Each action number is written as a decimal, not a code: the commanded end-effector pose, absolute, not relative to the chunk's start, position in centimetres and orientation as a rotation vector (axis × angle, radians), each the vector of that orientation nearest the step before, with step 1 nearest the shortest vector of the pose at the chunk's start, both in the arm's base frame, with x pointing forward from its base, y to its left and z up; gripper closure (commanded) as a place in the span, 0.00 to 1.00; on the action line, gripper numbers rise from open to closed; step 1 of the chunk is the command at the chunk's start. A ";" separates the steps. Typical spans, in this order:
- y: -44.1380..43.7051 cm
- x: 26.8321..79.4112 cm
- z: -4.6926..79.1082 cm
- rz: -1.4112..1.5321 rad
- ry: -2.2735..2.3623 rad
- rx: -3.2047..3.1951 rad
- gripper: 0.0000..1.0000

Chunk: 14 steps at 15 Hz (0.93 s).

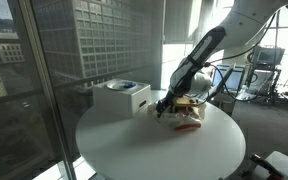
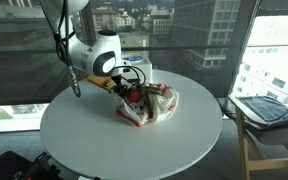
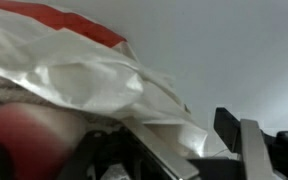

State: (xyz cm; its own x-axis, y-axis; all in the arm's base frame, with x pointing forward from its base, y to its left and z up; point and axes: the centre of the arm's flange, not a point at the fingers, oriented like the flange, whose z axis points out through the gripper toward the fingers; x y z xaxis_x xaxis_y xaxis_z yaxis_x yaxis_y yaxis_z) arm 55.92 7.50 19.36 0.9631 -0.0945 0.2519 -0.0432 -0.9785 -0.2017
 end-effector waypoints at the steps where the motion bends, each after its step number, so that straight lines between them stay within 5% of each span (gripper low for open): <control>1: 7.1 57.0 18.6 -0.389 0.094 -2.929 0.55; 6: 6.2 57.0 18.7 -0.358 0.175 -2.857 0.85; 9: 5.5 56.8 20.0 -0.371 0.265 -2.805 0.92; 14: 3.0 56.9 22.2 -0.360 0.412 -2.661 0.87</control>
State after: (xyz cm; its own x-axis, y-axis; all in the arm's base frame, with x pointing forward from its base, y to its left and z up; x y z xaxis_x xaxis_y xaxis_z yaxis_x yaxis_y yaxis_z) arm 57.14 4.73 20.05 0.9311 -0.3044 0.2009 -0.2155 -0.9036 -0.3702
